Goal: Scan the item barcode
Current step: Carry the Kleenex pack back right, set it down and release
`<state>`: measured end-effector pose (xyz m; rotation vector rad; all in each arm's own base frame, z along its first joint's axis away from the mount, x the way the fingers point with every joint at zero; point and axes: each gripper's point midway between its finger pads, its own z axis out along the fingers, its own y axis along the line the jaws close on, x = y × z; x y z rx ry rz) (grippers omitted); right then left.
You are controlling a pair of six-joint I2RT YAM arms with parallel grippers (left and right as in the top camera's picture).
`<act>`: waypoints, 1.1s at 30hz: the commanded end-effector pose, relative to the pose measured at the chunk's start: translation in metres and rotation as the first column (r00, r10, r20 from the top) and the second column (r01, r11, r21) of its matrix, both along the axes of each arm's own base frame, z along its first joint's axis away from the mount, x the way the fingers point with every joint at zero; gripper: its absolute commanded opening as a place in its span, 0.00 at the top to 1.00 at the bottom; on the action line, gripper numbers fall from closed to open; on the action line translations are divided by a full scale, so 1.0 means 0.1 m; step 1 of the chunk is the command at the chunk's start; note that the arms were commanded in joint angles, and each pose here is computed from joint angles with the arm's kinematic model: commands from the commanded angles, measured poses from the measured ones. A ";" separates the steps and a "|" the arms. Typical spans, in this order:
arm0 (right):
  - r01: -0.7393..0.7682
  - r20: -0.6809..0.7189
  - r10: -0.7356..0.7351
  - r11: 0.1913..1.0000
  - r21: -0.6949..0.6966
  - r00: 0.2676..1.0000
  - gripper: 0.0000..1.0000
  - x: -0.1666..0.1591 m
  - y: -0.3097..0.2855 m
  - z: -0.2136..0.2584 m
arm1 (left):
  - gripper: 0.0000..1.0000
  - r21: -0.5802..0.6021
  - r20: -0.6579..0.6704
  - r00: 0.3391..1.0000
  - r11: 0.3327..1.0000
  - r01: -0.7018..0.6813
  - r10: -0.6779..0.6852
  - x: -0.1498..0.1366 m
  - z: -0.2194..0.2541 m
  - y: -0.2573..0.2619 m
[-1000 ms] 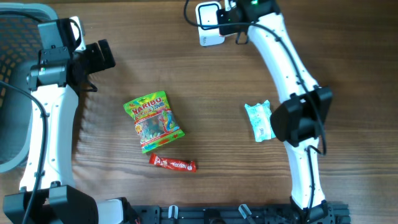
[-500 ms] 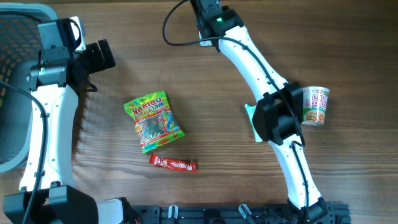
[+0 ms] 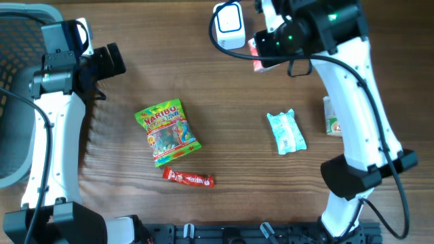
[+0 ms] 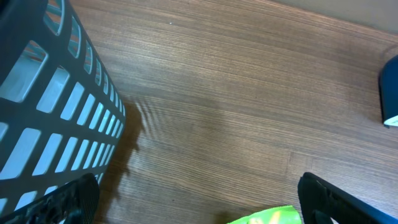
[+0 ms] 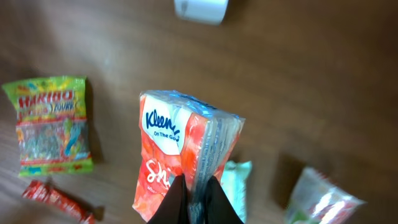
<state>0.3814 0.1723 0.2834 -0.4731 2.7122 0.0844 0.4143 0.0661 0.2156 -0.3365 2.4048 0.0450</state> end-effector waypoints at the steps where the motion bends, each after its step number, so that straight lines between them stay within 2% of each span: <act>1: 0.080 -0.179 -0.088 0.995 -0.052 0.980 0.96 -0.07 0.00 -0.59 | 0.00 0.007 0.018 1.000 1.000 0.009 -0.009 0.00 0.07 0.02; 4: 0.169 -0.198 -0.213 0.961 -0.219 0.957 0.96 -0.12 -0.30 -0.88 | 0.00 0.007 0.018 1.000 1.000 0.009 -0.009 0.00 0.07 0.02; 5: 0.213 -0.192 -0.279 0.928 -0.305 0.941 0.96 -0.16 -0.45 -1.01 | 0.00 0.007 0.018 1.000 1.000 0.009 -0.009 0.00 0.07 0.02; 8: 0.253 -0.189 -0.367 0.858 -0.446 0.911 0.96 -0.27 -0.72 -1.29 | 0.00 0.007 0.018 1.000 1.000 0.009 -0.009 0.00 0.07 0.02; 14: 0.254 -0.230 -0.410 0.828 -0.501 0.883 0.96 -0.35 -0.98 -1.88 | 0.00 0.007 0.018 1.000 1.000 0.009 -0.009 0.00 0.07 0.02; 16: 0.267 -0.233 -0.426 0.822 -0.503 0.874 0.96 -0.36 -1.06 -1.97 | 0.00 0.007 0.018 1.000 1.000 0.009 -0.009 0.00 0.07 0.02; 17: 0.265 -0.239 -0.427 0.823 -0.502 0.872 0.88 -0.35 -1.13 -2.03 | 0.00 0.007 0.018 1.000 1.000 0.009 -0.009 0.00 0.07 0.02; 19: 0.285 -0.241 -0.449 0.816 -0.503 0.860 0.58 -0.34 -1.22 -2.07 | 0.00 0.007 0.018 1.000 1.000 0.009 -0.009 0.00 0.07 0.02; 23: 0.289 -0.247 -0.457 0.813 -0.505 0.854 0.40 -0.33 -1.32 -2.06 | 0.00 0.007 0.018 1.000 1.000 0.008 -0.008 0.00 0.07 0.02; 25: 0.280 -0.241 -0.445 0.817 -0.505 0.863 0.37 -0.30 -1.32 -2.02 | 0.00 0.007 0.018 1.000 1.000 0.009 -0.009 0.00 0.07 0.02; 29: 0.296 -0.206 -0.416 0.848 -0.440 0.886 0.37 -0.21 -1.23 -1.75 | 0.00 0.007 0.018 1.000 1.000 0.009 -0.009 0.00 0.07 0.02; 31: 0.257 -0.212 -0.332 0.913 -0.317 0.919 0.38 -0.19 -0.98 -1.54 | 0.00 0.007 0.018 1.000 1.000 0.009 -0.009 0.00 0.07 0.02; 33: 0.201 -0.210 -0.225 0.971 -0.128 0.952 0.39 -0.18 -0.59 -1.32 | 0.00 0.007 0.018 1.000 1.000 0.008 -0.008 0.00 0.07 0.02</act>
